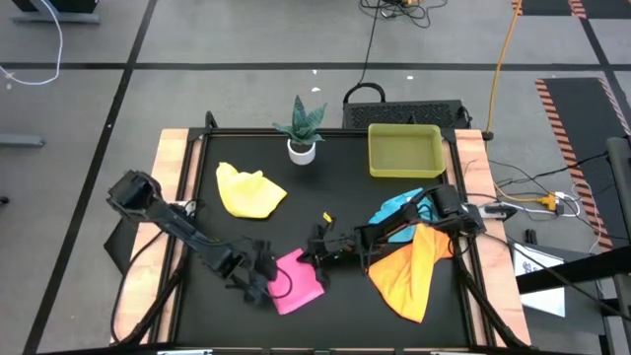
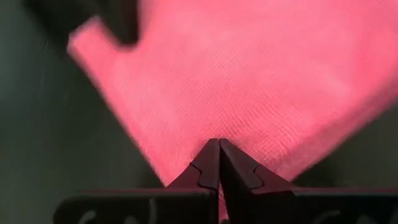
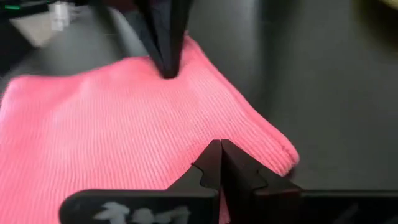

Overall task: Fold microfiber towels
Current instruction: Fold the pink microfiber cloth

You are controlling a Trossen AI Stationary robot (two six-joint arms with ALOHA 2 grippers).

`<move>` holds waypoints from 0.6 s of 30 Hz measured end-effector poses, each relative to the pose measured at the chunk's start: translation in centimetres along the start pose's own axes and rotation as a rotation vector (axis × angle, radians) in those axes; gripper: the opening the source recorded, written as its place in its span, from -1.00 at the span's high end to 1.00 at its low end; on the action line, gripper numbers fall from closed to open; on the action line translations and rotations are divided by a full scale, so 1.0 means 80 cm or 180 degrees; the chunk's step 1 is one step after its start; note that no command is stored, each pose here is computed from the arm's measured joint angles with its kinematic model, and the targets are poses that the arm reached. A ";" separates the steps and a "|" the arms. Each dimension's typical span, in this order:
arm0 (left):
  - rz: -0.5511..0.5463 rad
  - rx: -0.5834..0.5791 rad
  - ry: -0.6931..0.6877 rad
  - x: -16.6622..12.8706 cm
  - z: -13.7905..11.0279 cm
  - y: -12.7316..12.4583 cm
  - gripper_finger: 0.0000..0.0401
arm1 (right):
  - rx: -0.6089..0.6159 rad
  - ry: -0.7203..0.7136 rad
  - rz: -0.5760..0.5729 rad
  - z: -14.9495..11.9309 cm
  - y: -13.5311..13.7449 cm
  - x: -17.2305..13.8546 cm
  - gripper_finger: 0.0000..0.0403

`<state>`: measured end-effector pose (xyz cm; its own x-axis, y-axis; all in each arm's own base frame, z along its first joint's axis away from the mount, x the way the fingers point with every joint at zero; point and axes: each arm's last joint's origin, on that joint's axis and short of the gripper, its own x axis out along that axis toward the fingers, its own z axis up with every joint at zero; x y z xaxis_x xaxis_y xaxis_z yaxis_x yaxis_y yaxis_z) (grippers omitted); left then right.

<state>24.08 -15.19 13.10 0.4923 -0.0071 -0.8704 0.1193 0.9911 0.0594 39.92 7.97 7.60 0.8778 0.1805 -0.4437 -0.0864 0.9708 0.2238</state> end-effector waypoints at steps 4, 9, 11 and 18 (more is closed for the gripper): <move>0.0257 -0.0072 0.0021 0.008 -0.002 0.003 0.97 | -0.0072 0.0188 -0.0477 0.002 -0.004 -0.014 1.00; 0.0626 -0.0170 -0.0121 0.010 -0.003 0.008 0.95 | -0.0259 0.0504 -0.1003 0.006 -0.008 -0.054 1.00; 0.0702 -0.0200 -0.0254 0.011 0.001 0.007 0.98 | -0.0266 0.0417 -0.1054 0.014 -0.007 -0.073 1.00; 0.0682 -0.0341 -0.0434 0.006 0.008 0.006 0.94 | -0.0150 -0.0123 -0.0322 0.034 0.020 -0.107 1.00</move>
<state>24.92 -14.78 13.02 0.6088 0.1936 -0.7694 -0.0883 0.9803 0.1768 33.53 7.54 14.08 0.9006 0.0760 -0.4280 -0.0178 0.9902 0.1382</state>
